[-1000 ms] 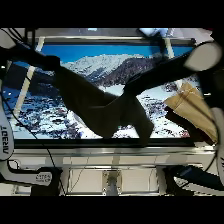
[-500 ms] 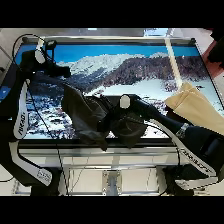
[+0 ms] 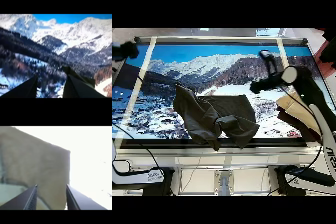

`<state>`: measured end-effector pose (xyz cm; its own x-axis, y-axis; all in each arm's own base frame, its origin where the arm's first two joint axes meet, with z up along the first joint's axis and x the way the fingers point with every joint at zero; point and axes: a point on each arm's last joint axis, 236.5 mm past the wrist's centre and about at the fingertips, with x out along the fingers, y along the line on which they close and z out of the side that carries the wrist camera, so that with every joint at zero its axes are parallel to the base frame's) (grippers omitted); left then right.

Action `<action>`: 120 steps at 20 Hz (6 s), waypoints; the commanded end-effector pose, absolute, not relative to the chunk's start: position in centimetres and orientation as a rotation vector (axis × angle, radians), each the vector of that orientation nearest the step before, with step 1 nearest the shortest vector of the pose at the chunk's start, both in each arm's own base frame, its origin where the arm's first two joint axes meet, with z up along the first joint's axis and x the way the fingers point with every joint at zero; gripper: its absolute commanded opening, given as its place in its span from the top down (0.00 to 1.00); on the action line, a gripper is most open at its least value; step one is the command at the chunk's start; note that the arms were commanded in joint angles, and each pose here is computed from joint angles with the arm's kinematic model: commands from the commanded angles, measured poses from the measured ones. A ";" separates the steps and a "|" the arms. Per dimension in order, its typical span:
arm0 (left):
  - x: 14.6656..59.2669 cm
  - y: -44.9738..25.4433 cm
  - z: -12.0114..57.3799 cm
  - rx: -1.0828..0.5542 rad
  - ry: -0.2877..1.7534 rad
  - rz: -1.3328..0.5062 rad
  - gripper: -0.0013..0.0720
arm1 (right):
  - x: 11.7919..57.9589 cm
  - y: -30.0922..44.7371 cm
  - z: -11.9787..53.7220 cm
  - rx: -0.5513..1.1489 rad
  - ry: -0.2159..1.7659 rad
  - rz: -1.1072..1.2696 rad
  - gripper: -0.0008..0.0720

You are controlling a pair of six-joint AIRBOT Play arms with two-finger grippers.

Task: Fold the shirts.

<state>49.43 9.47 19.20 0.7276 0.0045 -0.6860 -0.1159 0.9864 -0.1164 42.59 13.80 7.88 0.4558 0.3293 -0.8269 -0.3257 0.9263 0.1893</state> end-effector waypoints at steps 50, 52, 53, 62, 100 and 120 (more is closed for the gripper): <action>40.4 -1.1 -10.4 -0.668 1.069 -0.042 0.81 | 46.1 16.6 -11.1 0.573 1.246 0.480 0.69; 40.6 -1.4 -9.9 -0.676 1.070 -0.058 0.96 | 46.6 17.4 -10.1 0.610 1.213 0.515 0.96; 41.0 -1.7 -9.2 -0.685 1.067 -0.078 0.96 | 47.1 17.6 -9.3 0.623 1.196 0.528 0.96; 47.0 -2.1 20.2 -0.330 0.620 -0.359 0.97 | 47.6 11.7 17.4 0.250 0.815 0.627 0.96; 54.6 13.7 21.3 -0.045 0.649 0.076 0.03 | 51.3 -3.7 13.5 0.127 0.842 0.031 0.44; 31.7 7.9 -6.1 -0.669 1.313 -0.057 0.03 | 29.8 1.1 6.1 0.482 0.945 0.060 0.44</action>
